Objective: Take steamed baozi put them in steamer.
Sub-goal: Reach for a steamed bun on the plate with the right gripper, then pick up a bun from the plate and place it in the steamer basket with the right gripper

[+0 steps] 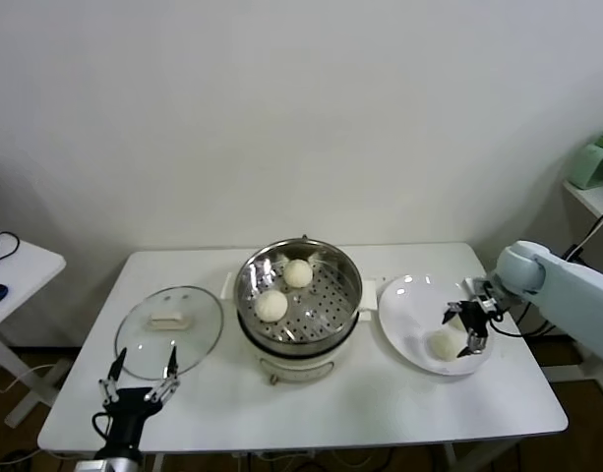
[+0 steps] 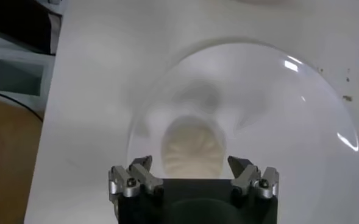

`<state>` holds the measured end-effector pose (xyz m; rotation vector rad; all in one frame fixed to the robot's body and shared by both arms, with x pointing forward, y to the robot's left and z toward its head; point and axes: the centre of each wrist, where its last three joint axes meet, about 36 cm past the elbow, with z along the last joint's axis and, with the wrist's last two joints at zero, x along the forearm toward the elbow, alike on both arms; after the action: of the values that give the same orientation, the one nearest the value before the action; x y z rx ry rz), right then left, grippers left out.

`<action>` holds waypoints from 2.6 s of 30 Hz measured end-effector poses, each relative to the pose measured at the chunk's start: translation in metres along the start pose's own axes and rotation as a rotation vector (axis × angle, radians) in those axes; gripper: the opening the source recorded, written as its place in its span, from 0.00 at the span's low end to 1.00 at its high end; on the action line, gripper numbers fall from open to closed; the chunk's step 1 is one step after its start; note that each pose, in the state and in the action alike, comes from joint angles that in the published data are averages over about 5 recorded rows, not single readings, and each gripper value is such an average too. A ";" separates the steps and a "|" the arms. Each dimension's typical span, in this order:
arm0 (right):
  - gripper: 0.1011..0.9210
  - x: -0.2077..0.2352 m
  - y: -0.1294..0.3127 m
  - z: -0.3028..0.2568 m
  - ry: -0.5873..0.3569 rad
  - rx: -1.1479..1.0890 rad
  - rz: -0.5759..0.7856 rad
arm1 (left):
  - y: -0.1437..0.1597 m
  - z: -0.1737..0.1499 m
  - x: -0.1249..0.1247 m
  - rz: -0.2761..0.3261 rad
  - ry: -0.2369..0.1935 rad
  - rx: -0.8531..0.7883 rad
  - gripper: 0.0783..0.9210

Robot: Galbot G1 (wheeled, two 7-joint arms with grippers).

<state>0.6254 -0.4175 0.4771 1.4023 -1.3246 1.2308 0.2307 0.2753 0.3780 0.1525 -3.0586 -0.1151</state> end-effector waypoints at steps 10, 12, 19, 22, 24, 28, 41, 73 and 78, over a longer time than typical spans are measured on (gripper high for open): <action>0.88 -0.021 -0.007 -0.006 0.012 0.009 -0.015 | -0.001 -0.006 0.002 0.003 0.008 0.036 0.88; 0.88 -0.024 -0.009 -0.008 0.013 0.009 -0.017 | -0.001 -0.006 0.001 0.002 0.008 0.041 0.88; 0.87 -0.028 -0.013 -0.007 0.027 0.013 -0.024 | 0.000 -0.007 -0.001 -0.008 0.007 0.051 0.88; 0.82 -0.029 -0.012 -0.006 0.031 0.013 -0.029 | 0.000 -0.008 -0.003 -0.013 0.005 0.054 0.88; 0.78 -0.030 -0.012 -0.006 0.032 0.013 -0.030 | 0.000 -0.008 -0.005 -0.015 0.004 0.056 0.88; 0.74 -0.032 -0.013 -0.007 0.032 0.015 -0.032 | -0.001 -0.009 -0.007 -0.016 0.003 0.060 0.88; 0.64 -0.028 -0.016 -0.011 0.020 0.029 -0.025 | 0.001 -0.005 -0.007 -0.020 0.016 0.056 0.88; 0.65 0.191 -0.072 -0.257 0.198 0.927 0.168 | -0.008 -0.001 -0.006 0.007 0.035 0.012 0.88; 0.65 0.178 -0.055 -0.311 0.255 1.147 0.158 | -0.007 -0.003 -0.004 0.008 0.036 0.006 0.88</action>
<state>0.6394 -0.1406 0.7102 1.7717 -0.4940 2.3754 0.2358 0.2687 0.3800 0.1414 -3.0236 -0.1014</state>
